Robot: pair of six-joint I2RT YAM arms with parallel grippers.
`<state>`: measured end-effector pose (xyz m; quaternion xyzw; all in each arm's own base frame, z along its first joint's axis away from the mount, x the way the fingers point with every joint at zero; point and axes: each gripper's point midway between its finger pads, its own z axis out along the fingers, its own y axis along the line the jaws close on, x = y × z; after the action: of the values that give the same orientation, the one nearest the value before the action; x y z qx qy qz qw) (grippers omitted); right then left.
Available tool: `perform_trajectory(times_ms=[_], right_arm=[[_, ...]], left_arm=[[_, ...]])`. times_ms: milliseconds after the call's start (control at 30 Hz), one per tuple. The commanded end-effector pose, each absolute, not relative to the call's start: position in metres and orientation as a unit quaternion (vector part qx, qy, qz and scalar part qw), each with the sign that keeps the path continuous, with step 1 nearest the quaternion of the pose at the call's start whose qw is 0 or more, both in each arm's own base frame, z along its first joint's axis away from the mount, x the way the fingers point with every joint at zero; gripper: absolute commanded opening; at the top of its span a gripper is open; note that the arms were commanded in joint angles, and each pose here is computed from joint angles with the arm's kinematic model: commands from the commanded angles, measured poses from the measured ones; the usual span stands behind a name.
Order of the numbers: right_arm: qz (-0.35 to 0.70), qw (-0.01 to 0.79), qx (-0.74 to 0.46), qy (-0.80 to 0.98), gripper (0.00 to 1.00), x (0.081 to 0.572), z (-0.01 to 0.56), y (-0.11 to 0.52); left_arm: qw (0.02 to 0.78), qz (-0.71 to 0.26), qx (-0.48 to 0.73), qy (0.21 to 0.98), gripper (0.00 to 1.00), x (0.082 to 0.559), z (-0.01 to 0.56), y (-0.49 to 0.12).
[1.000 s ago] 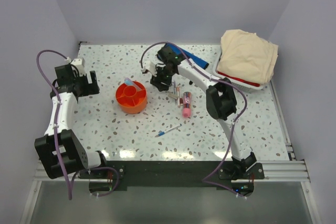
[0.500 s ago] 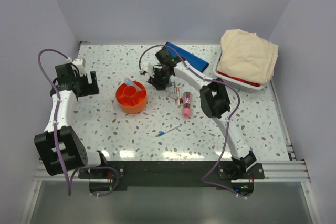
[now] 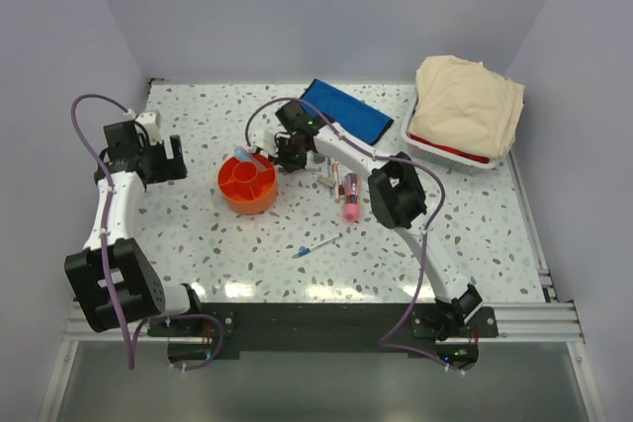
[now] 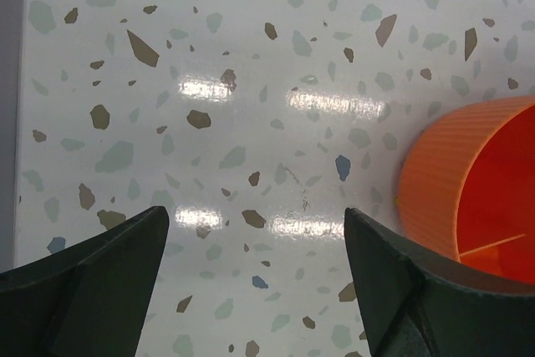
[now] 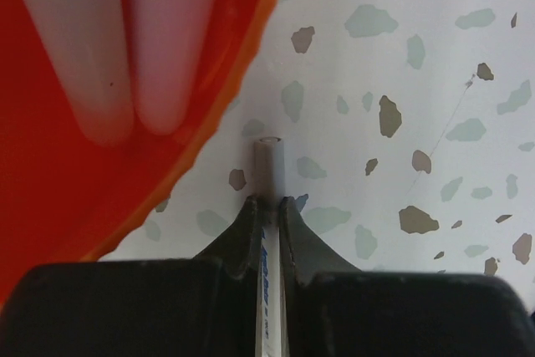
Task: Sort the stationery into containers
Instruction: Pick up the pen from the center of the board.
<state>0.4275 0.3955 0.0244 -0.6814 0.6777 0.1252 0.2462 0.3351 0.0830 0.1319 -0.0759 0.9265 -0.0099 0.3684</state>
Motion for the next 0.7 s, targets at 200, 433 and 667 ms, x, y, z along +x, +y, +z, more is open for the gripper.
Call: perform_trajectory(times_ms=[200, 433, 667], right_arm=[[0.152, 0.303, -0.59, 0.733, 0.0, 0.427, 0.128, 0.362], [0.303, 0.442, -0.473, 0.699, 0.0, 0.401, 0.238, 0.378], [0.446, 0.576, -0.354, 0.587, 0.0, 0.361, 0.336, 0.416]], left_arm=[[0.402, -0.06, -0.071, 0.911, 0.89, 0.34, 0.136, 0.066], [0.42, -0.125, -0.067, 0.896, 0.88, 0.343, 0.137, 0.042], [0.407, -0.137, -0.045, 0.902, 0.88, 0.345, 0.137, 0.039]])
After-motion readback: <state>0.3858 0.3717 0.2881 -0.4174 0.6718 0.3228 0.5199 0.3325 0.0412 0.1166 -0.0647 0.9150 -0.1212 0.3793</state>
